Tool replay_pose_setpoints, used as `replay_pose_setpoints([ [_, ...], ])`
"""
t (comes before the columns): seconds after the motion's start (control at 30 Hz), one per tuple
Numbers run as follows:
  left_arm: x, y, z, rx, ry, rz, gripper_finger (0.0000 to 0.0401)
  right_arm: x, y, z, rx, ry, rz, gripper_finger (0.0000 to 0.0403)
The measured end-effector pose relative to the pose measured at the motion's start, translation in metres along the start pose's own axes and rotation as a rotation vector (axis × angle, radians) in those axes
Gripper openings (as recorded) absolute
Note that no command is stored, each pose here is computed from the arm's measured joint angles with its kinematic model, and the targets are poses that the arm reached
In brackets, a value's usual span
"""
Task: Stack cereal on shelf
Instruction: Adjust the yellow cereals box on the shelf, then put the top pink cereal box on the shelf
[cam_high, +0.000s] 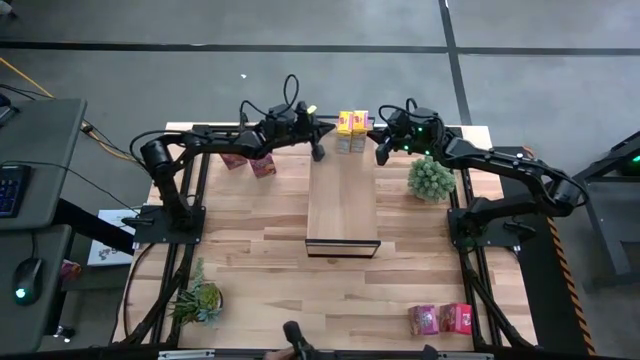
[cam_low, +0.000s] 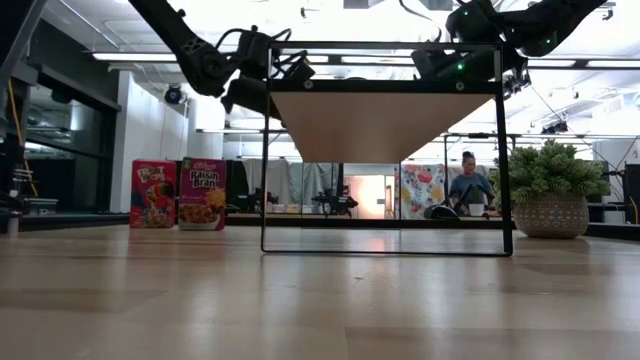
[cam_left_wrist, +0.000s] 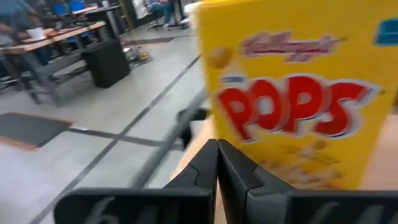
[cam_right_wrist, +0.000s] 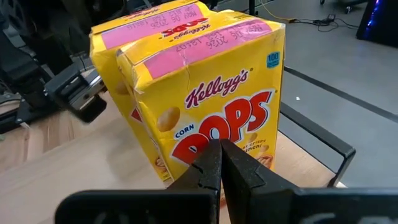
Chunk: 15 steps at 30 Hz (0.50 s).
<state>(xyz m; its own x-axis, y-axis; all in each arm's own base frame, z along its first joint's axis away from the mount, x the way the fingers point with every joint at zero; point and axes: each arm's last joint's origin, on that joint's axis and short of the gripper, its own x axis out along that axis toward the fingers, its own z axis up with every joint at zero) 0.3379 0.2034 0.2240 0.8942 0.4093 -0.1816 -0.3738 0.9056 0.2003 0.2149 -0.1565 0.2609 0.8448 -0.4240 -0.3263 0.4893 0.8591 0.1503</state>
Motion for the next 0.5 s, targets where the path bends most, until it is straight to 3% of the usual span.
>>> replay_pose_setpoints([
  [0.2, -0.037, 0.017, 0.025, 0.051, 0.120, 0.038, 0.0000, -0.018, -0.003, 0.006, -0.026, -0.006, -0.028, 0.0000],
  [0.37, -0.104, 0.013, 0.069, 0.039, 0.177, -0.041, 0.0004, -0.040, 0.000, 0.014, -0.058, -0.032, -0.035, 0.0000],
  [0.5, -0.156, 0.003, 0.087, 0.055, 0.252, -0.029, 0.0040, -0.052, 0.003, 0.019, -0.069, -0.069, -0.032, 0.0000],
])
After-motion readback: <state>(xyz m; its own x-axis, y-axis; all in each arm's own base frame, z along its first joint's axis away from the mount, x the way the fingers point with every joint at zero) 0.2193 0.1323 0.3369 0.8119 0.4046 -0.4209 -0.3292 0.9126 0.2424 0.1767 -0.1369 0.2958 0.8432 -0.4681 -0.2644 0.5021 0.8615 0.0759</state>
